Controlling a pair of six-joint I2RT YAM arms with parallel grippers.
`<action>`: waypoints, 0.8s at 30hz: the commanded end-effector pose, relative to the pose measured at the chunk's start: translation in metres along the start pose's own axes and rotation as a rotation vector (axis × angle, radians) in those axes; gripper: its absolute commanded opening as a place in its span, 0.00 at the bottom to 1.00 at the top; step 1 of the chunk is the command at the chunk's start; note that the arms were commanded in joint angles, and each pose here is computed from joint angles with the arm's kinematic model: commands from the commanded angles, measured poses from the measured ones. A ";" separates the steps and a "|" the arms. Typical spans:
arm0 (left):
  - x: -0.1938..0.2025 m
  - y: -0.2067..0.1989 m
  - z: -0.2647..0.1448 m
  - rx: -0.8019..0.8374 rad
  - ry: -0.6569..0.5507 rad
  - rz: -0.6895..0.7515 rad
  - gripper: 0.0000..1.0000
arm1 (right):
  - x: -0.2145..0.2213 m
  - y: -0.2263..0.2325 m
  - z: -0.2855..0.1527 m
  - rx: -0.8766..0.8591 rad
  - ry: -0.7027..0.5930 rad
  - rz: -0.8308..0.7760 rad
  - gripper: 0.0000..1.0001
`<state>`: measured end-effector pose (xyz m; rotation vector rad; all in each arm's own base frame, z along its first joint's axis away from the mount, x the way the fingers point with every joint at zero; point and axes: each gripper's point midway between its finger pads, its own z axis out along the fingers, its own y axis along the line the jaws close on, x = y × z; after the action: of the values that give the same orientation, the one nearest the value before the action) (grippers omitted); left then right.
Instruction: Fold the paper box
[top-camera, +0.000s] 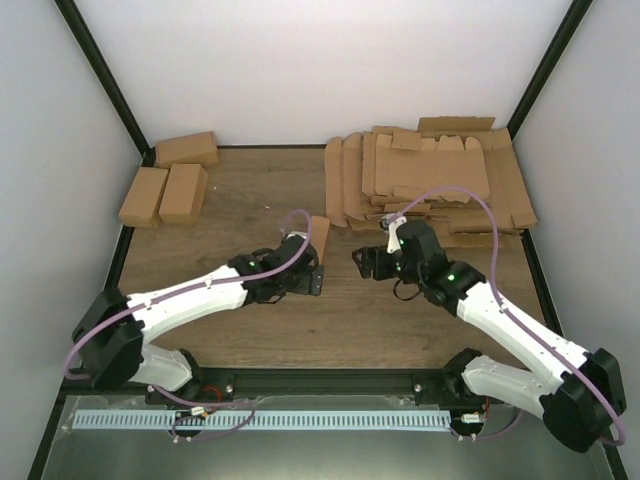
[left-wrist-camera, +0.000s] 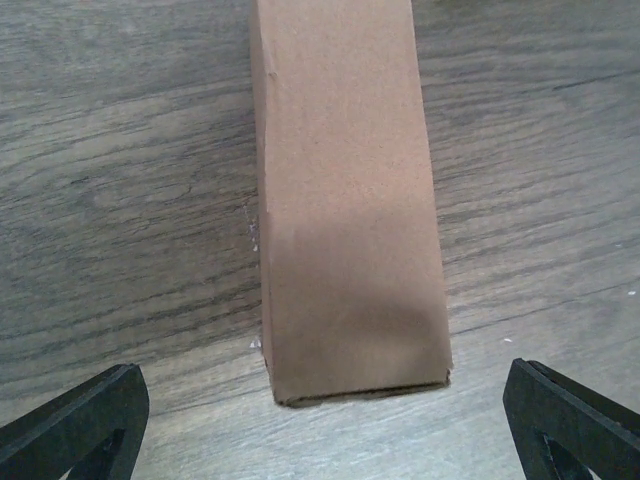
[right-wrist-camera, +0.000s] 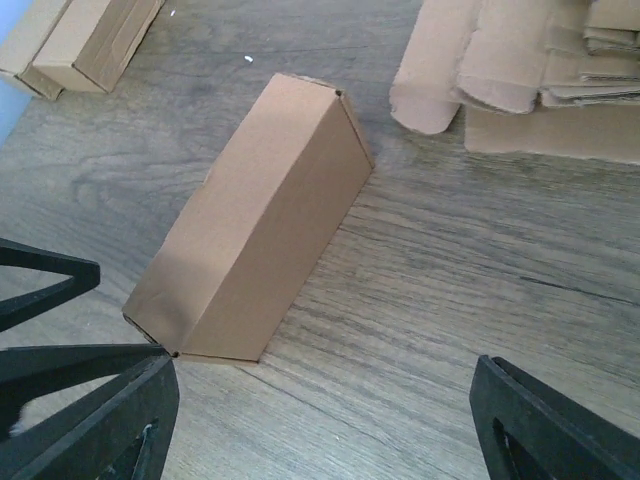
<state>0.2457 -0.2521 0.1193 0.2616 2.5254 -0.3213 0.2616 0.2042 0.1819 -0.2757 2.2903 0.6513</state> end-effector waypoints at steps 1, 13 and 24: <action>-0.002 0.001 0.012 -0.093 0.012 0.053 1.00 | -0.014 -0.010 -0.016 0.052 -0.099 0.028 0.83; 0.006 -0.012 0.042 -0.091 0.084 0.088 0.92 | -0.006 -0.018 -0.021 0.078 -0.108 0.036 0.83; 0.007 -0.010 0.048 -0.127 0.111 0.105 0.66 | -0.006 -0.016 -0.019 0.063 -0.103 0.036 0.82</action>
<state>0.2592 -0.2718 0.0740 0.3655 2.6222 -0.1231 0.2576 0.1824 0.1880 -0.1892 2.2307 0.5952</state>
